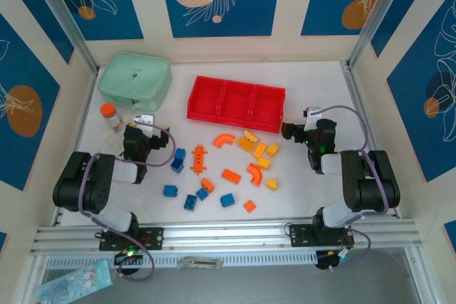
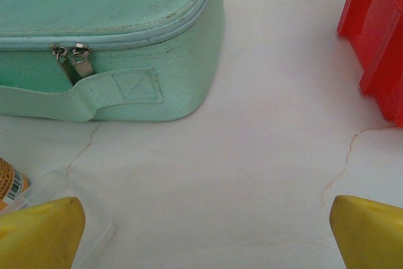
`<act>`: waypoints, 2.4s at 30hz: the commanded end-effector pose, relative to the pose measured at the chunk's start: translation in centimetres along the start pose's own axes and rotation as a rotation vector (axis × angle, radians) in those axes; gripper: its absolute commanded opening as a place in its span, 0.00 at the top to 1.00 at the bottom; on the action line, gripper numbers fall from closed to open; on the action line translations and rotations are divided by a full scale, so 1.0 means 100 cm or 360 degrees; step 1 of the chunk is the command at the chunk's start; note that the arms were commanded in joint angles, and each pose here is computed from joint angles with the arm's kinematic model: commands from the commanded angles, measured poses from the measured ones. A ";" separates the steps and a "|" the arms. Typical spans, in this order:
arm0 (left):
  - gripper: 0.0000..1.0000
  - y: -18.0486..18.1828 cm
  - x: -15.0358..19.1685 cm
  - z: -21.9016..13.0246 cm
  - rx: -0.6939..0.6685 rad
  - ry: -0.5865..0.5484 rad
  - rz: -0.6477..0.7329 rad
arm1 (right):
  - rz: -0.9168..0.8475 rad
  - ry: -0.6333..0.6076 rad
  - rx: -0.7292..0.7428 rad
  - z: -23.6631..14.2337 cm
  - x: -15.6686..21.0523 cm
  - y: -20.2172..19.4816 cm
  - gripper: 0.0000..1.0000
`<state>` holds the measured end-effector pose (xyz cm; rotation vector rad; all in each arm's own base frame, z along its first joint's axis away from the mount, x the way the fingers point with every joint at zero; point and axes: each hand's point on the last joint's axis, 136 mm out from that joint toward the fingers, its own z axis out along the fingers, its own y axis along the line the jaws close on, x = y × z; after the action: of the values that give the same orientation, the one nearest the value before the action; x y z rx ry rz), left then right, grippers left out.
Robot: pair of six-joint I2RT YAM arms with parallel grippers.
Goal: Sort the legos into containers by color
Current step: Pick up the lego from the center of the table.
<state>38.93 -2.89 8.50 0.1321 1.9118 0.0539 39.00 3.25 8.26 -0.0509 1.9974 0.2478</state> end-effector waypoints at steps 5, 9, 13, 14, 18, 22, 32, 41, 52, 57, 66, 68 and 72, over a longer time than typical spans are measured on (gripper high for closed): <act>0.01 0.002 -0.009 0.003 0.0010 -0.0038 0.0007 | -0.0033 -0.0059 -0.0009 0.001 -0.013 0.003 0.01; 0.01 0.002 -0.009 0.003 0.0010 -0.0038 0.0007 | -0.0032 -0.0057 -0.0010 0.001 -0.013 0.003 0.01; 0.01 0.002 -0.009 0.003 0.0010 -0.0038 0.0007 | -0.0032 -0.0059 -0.0010 0.001 -0.013 0.003 0.01; 0.01 0.002 -0.009 0.003 0.0013 -0.0036 0.0007 | -0.0032 -0.0058 -0.0009 0.001 -0.013 0.003 0.01; 0.01 0.002 -0.009 0.003 0.0014 -0.0035 0.0007 | -0.0032 -0.0058 -0.0010 0.001 -0.013 0.003 0.01; 0.01 0.002 -0.009 0.003 0.0013 -0.0037 0.0007 | -0.0032 -0.0057 -0.0009 0.001 -0.013 0.003 0.01; 0.01 0.004 -0.010 0.002 -0.0006 -0.0044 0.0000 | -0.0019 -0.0059 -0.0019 0.001 -0.013 0.002 0.01; 0.01 0.015 -0.021 -0.025 -0.0092 -0.0220 -0.0047 | -0.0034 -0.0090 -0.0050 -0.013 -0.026 0.009 0.01; 0.01 0.015 -0.068 -0.058 -0.0028 -0.0199 -0.0226 | 0.0202 -0.0067 -0.0029 -0.050 -0.071 0.012 0.01; 0.01 0.012 -0.098 -0.070 0.0055 -0.0213 -0.0498 | 0.0775 0.0198 0.0214 -0.061 -0.065 -0.010 0.01; 0.01 0.002 -0.083 -0.076 0.0130 0.0025 -0.0911 | 0.0931 0.0398 0.0015 -0.064 -0.053 0.016 0.01; 0.01 -0.003 -0.079 -0.080 0.0158 0.0094 -0.0928 | 0.0867 0.0438 -0.0042 -0.065 -0.054 0.033 0.01; 0.01 -0.013 -0.072 -0.095 0.0224 0.0220 -0.0939 | 0.0739 0.0511 -0.0166 -0.070 -0.057 0.066 0.01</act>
<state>33.53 -3.98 17.68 -0.3400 1.9668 -0.4012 35.13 5.63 15.77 0.4325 2.2646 0.6235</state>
